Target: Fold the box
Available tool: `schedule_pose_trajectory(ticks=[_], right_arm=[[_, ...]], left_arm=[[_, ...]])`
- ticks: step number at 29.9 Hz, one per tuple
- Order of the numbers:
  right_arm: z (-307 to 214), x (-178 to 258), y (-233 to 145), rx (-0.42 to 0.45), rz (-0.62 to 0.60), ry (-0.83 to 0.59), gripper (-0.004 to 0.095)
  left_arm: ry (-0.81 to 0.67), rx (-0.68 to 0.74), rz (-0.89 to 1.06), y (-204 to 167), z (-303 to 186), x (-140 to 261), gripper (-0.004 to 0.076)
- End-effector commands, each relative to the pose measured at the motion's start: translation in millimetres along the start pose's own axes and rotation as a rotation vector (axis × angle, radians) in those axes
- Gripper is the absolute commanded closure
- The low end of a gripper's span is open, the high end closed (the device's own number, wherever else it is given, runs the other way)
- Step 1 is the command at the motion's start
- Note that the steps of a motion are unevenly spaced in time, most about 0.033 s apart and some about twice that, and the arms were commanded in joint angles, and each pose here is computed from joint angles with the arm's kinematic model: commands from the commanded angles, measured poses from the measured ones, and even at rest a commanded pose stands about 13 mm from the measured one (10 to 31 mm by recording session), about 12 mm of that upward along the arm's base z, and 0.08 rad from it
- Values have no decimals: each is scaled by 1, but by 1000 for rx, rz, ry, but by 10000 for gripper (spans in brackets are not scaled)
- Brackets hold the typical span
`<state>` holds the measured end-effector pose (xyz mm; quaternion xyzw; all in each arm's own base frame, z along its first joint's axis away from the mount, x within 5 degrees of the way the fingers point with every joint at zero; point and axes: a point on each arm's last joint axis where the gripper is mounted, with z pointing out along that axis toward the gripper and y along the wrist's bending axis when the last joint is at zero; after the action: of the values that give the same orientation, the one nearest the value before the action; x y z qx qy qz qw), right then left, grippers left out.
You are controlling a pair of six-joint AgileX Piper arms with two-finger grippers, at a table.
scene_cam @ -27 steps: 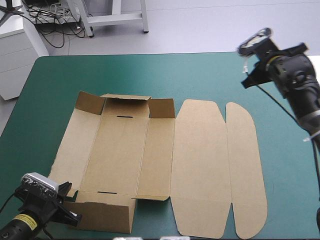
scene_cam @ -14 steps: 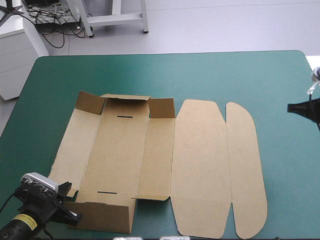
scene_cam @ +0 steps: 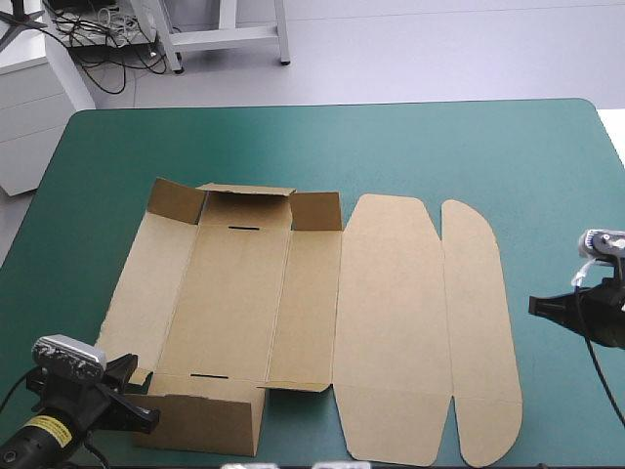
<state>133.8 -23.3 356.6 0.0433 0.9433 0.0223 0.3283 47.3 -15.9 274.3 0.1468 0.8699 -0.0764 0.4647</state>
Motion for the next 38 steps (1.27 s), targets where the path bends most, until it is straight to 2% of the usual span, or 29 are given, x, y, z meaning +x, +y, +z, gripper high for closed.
schedule_pose_trajectory(ticks=[1, 8, 17, 21, 26, 29, 32, 38], right_arm=[[-10, -1, 5, 25, -81, -97, 928], [-8, -1, 19, -14, -216, -90, 928], [-8, -1, 21, -26, -209, -91, 928], [-11, 2, 23, -36, -211, -93, 928], [-15, 5, 33, -66, -303, -103, 928], [-15, 4, 30, -5, -312, -104, 928], [-15, 3, 25, 54, -284, -117, 928], [-13, 0, 29, 12, -265, -138, 928]], left_arm=[[-72, 1, -39, 0, -5, -29, 734], [18, 23, -50, -2, -3, -100, 734], [53, -22, -29, 5, 47, -192, 733], [89, -78, -105, 38, 71, -215, 733], [108, 13, -281, 91, 77, -218, 734], [136, 37, -395, 123, 71, -205, 734], [192, 20, -494, 151, 58, -187, 734], [230, -58, -517, 174, 42, -170, 734]])
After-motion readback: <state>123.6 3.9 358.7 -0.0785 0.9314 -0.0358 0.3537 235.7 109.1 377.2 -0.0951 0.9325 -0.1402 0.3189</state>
